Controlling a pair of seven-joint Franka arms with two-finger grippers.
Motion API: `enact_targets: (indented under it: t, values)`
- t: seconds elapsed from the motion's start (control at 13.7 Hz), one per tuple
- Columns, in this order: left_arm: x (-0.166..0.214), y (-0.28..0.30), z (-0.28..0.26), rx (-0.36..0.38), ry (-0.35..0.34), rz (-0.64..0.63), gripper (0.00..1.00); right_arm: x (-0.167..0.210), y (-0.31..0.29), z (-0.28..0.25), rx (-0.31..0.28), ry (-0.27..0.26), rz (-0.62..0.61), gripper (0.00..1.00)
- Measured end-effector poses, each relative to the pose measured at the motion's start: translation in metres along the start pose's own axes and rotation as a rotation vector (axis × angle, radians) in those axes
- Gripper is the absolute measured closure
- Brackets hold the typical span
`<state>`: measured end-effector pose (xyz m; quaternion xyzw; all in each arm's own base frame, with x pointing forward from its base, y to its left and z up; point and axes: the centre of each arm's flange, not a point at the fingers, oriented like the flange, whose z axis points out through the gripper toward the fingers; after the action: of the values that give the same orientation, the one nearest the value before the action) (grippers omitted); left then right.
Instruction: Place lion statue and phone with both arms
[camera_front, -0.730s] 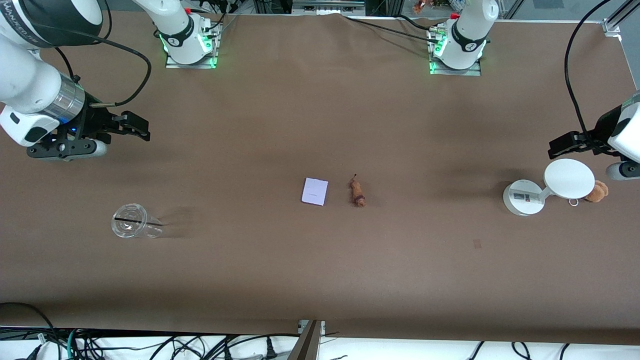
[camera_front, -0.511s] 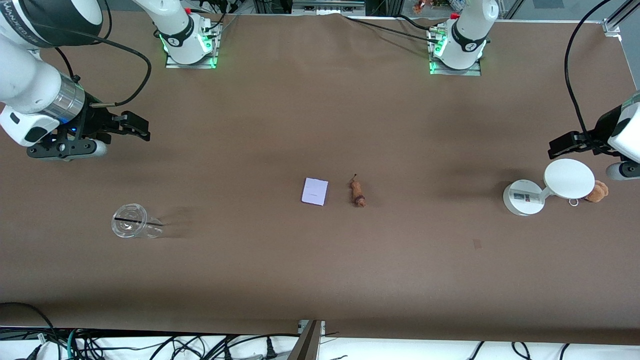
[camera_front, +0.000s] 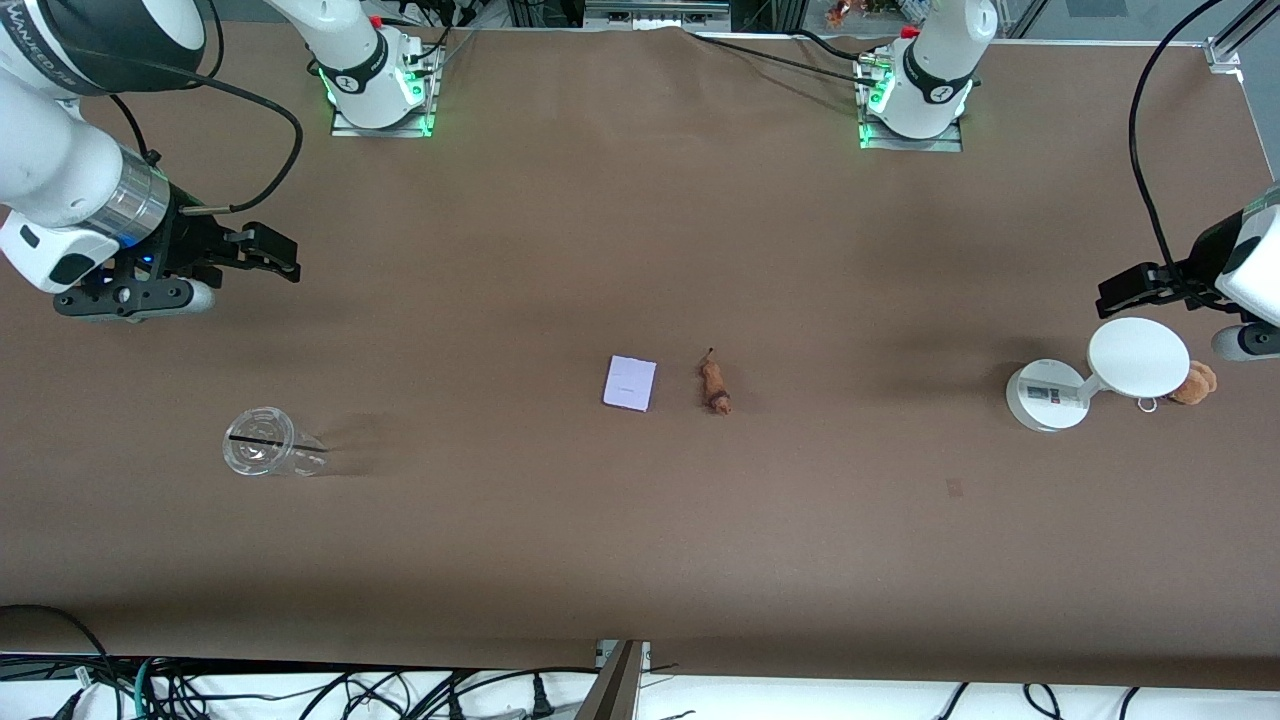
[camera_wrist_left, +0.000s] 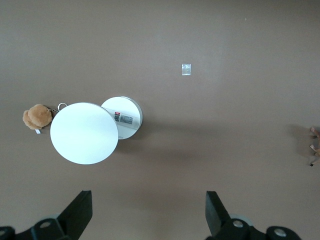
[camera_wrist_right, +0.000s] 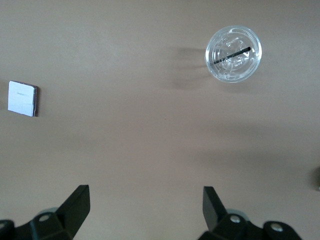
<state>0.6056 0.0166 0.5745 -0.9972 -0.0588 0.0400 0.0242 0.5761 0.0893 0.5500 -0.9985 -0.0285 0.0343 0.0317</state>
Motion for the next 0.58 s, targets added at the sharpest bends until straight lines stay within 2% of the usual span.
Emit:
enact_targets:
  t: [0.58]
  values:
    - [0.0026, 0.0001, 0.0053, 0.0, -0.009, 0.0, 0.0, 0.0, 0.0, 0.0, 0.0, 0.0, 0.0, 0.0]
